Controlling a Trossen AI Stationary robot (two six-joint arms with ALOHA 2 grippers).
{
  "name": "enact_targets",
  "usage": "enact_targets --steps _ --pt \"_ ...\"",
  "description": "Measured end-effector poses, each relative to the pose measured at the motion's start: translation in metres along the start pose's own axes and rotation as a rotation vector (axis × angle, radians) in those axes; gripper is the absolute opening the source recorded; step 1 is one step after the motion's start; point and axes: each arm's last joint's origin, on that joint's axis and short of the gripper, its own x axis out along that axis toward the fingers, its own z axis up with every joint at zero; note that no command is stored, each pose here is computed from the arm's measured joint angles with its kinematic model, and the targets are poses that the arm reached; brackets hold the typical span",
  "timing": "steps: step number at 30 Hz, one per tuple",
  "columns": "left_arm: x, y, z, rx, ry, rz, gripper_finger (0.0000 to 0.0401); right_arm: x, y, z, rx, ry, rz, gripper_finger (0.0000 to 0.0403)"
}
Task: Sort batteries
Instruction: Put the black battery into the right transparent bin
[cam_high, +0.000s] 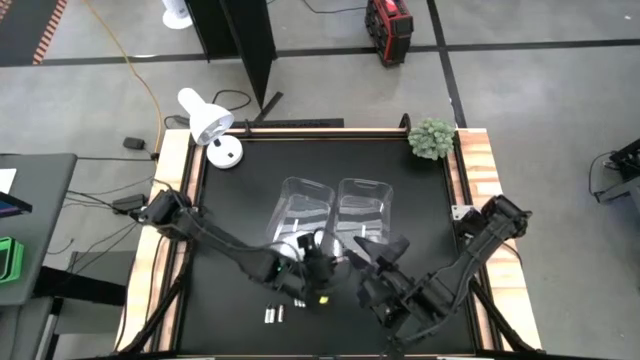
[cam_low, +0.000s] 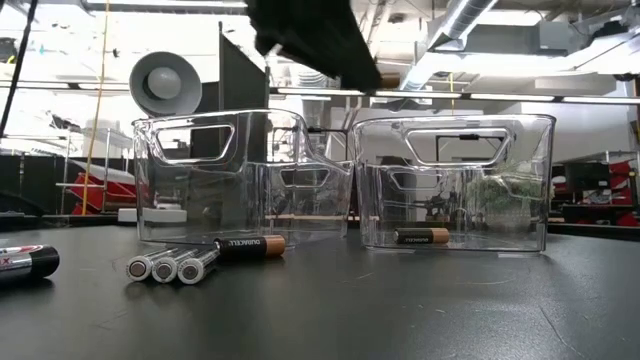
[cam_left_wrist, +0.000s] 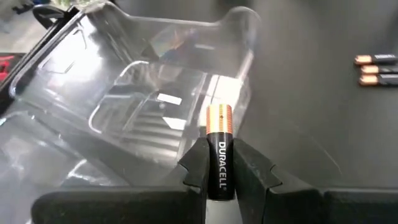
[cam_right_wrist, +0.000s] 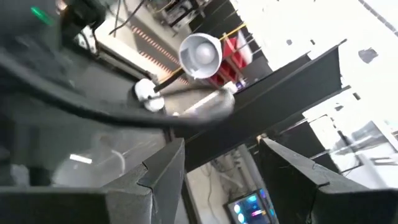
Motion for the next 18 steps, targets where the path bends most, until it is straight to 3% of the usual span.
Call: enact_targets --steps 13,18 --pt "0.036 0.045 0.016 -0.039 0.025 0.007 0.0044 -0.021 0.000 0.000 -0.013 -0.057 -0.026 0.0223" --pt "0.041 0.052 0.017 -0.037 0.029 0.024 0.0083 -0.021 0.000 0.000 -0.013 -0.057 -0.026 0.0223"
